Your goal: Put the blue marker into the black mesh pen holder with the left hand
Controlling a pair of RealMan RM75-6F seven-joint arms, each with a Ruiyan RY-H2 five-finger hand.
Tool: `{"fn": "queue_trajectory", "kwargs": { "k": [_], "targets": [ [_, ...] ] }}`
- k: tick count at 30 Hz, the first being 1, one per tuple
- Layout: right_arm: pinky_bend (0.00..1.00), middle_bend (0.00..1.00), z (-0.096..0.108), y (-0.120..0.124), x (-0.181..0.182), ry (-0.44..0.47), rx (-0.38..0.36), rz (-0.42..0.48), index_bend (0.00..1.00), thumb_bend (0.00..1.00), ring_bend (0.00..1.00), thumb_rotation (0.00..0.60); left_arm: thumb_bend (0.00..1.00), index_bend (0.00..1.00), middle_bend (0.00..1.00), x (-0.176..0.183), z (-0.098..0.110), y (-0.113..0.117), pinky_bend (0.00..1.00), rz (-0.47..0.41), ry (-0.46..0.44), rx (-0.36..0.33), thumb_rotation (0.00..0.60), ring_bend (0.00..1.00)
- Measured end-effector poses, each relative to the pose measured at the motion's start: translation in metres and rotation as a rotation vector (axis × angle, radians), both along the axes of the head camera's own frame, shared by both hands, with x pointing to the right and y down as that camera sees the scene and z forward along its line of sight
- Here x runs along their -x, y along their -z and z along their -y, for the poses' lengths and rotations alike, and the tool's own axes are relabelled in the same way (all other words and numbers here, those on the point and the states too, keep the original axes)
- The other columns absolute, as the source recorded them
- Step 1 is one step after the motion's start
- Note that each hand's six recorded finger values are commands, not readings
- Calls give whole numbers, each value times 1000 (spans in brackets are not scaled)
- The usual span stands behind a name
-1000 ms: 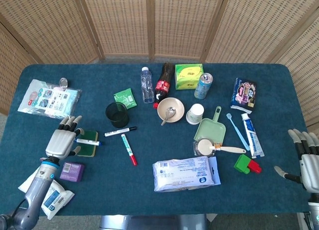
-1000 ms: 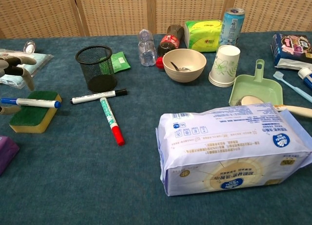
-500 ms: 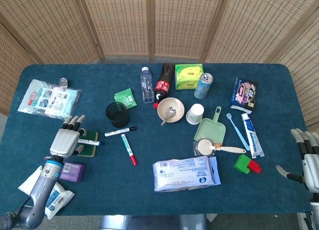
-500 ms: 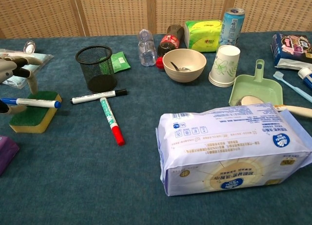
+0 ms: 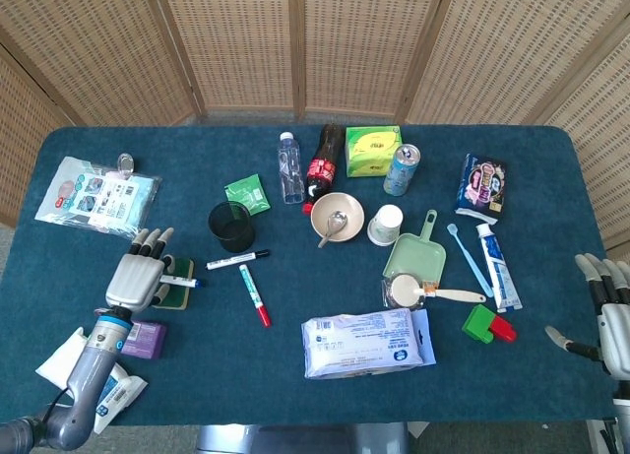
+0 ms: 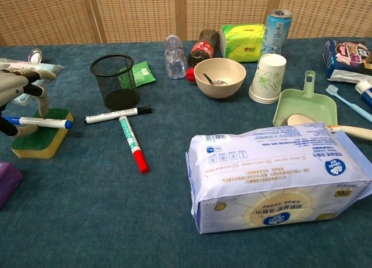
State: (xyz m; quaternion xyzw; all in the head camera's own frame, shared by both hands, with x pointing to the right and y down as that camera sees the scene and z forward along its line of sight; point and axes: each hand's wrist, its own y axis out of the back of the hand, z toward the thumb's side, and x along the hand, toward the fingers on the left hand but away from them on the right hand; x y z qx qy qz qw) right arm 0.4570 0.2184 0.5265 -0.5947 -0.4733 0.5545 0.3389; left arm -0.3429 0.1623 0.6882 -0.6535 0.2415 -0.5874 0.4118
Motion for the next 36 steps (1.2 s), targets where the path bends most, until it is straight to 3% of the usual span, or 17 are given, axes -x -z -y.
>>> {"fn": "queue_trajectory", "kwargs": {
  "k": [22,31,36],
  "targets": [
    [3,0,0,0,-1,-4,1,17,0,0,0,600,388,570,0,-7,0,-5,72,50,-28,-1,600,0],
    [3,0,0,1,-1,-5,-2,20,0,0,0,600,388,569,0,-7,4,6,74,34,-25,-25,600,0],
    [3,0,0,2,0,-6,-5,24,0,0,0,600,388,569,0,-5,16,30,74,18,-34,-80,600,0]
  ]
}}
